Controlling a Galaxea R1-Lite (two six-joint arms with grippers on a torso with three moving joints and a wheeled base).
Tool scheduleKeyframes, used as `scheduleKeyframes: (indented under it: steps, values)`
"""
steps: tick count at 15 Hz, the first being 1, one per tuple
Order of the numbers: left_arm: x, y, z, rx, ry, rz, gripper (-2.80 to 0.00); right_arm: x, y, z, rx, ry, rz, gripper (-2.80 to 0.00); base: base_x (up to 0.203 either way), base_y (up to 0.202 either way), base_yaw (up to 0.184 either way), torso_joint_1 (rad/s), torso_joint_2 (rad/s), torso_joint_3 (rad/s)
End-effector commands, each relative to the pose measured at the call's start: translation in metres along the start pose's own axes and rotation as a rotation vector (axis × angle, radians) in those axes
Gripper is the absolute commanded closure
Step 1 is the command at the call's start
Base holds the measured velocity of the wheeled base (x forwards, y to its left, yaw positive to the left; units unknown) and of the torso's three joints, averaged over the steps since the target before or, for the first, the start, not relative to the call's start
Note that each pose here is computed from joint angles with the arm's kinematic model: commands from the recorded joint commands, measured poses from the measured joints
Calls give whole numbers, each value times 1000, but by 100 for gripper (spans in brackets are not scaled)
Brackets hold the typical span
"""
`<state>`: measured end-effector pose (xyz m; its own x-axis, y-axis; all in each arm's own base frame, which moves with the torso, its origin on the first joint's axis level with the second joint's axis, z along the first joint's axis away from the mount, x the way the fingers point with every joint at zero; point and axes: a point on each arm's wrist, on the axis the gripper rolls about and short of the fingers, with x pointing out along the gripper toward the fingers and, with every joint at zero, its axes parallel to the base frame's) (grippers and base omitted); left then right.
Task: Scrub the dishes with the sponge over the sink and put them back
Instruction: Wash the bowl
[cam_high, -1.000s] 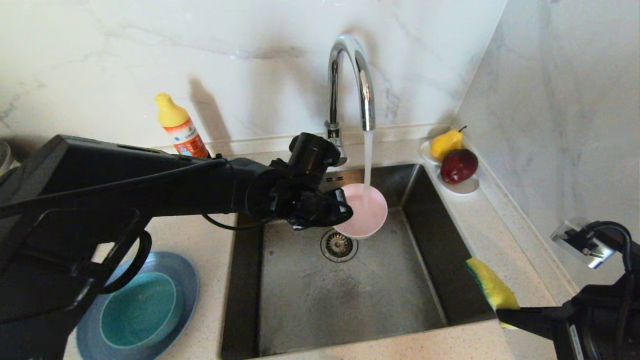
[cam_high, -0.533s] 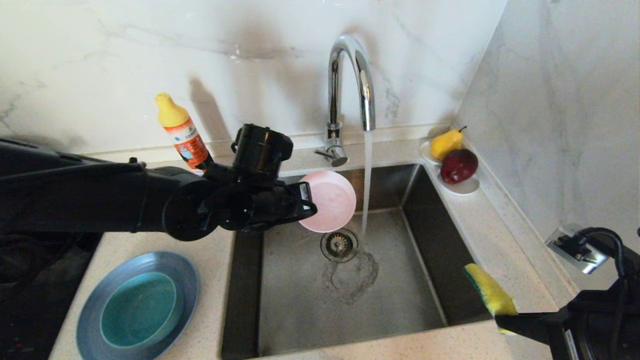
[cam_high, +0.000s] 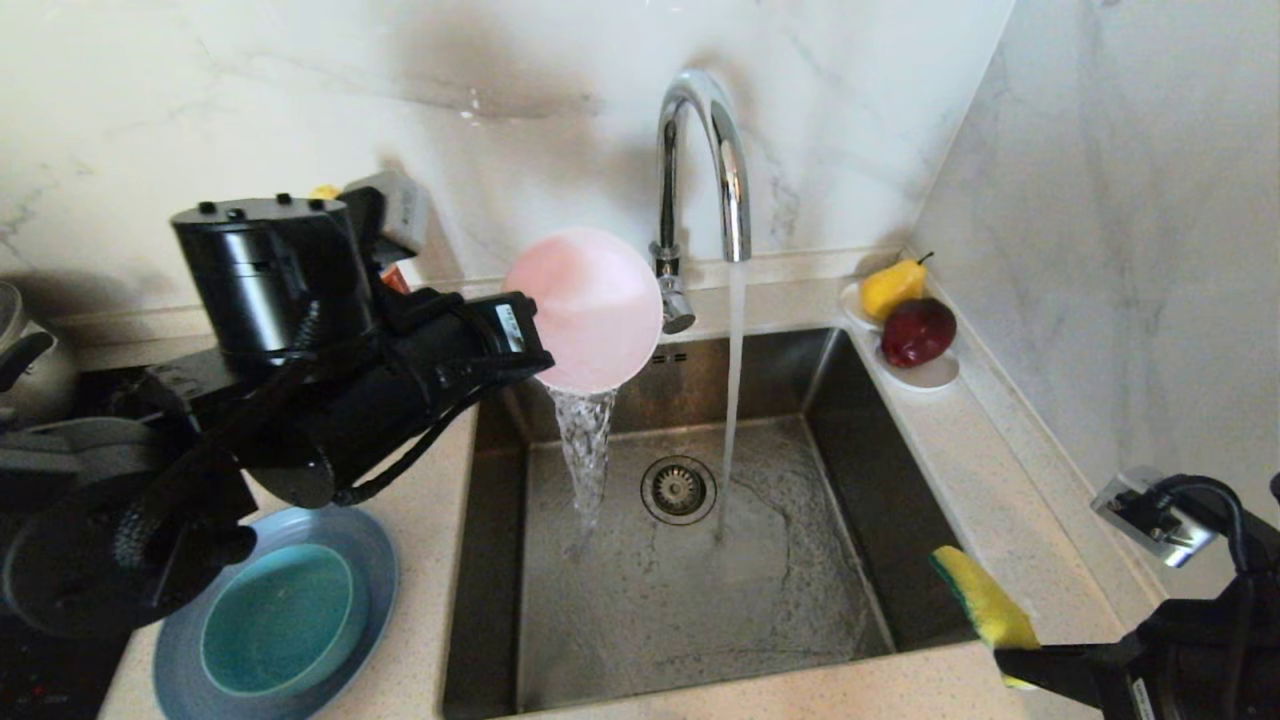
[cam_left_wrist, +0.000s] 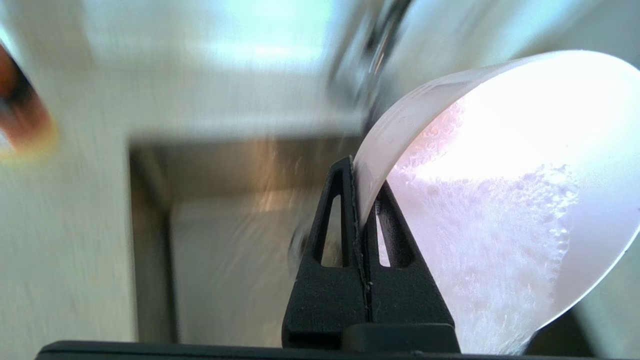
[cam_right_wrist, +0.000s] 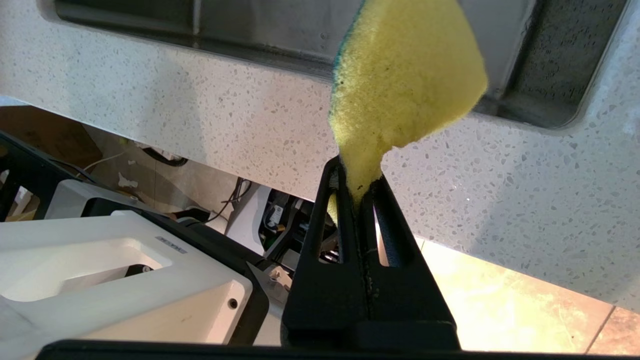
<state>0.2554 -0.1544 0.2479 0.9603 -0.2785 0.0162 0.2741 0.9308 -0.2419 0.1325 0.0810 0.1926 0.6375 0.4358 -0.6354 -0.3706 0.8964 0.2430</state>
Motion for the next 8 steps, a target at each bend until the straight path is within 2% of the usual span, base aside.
scheduleKeyframes:
  steps: [1,3,6,8]
  values:
    - [-22,2,21,12,-112,-25,0,1,0,0,1,6,1,0,0,0,0,0,0,0]
    - [-27,2,26,39,-160,-33,0,4,0,0,2,18,-2,0,0,0,0,0,0,0]
    - [-35,1,38,12,-261,-56,0,7,1,3,1,0,3,0,0,0,0,0,0,0]
    - [-40,1,42,0,-315,-102,0,8,1,3,-1,-2,5,0,0,0,0,0,0,0]
